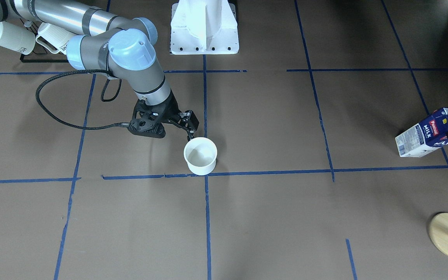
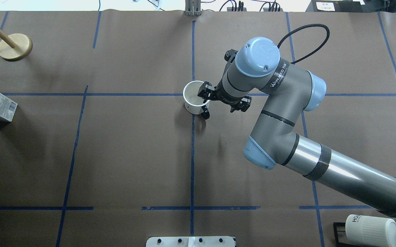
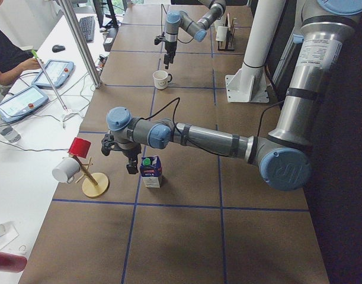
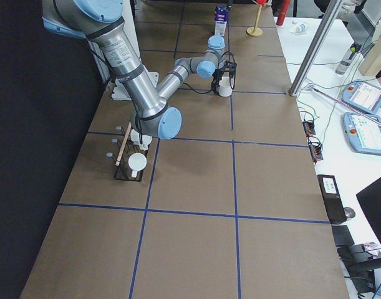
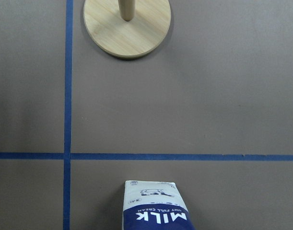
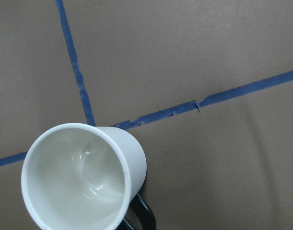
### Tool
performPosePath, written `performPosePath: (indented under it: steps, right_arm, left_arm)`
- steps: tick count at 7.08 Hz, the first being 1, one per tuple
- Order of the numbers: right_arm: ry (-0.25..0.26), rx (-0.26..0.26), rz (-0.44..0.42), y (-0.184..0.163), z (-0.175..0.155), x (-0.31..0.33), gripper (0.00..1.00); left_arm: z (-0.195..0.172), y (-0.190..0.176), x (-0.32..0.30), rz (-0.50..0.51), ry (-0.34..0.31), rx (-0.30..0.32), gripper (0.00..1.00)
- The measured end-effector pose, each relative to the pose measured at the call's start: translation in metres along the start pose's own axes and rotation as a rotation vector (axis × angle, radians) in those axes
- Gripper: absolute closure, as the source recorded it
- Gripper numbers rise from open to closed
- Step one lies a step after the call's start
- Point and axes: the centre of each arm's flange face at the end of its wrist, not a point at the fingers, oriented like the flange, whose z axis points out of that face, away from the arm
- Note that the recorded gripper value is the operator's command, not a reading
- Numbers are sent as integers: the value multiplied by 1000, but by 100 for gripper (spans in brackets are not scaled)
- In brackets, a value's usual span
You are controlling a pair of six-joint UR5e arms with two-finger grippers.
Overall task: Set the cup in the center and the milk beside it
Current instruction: 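Carry the white mug to the table center and set it down, then release the mug and lift the right gripper while the left gripper grasps the milk carton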
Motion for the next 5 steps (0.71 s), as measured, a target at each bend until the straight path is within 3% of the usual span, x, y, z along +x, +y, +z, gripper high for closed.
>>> performPosePath:
  steps: [1,2,3,4,5]
  right_arm:
    - [0,-2,-1,2,1,0,0]
    - [0,-3,-2,3,1,-1,0]
    - [0,-5,-3,4,2,-1,0]
    - [0,-7,-4,6,3,-1,0]
    - [0,-9,-4,8,4,-1,0]
  left_arm:
    - [8,5,0,2,-3,-15,0]
    - [16,8,1,5,-5,-28,16]
    - [22,10,4,11,-7,-39,51]
    - [26,11,6,16,-7,-45,94]
    - [27,11,7,18,-8,-48,100]
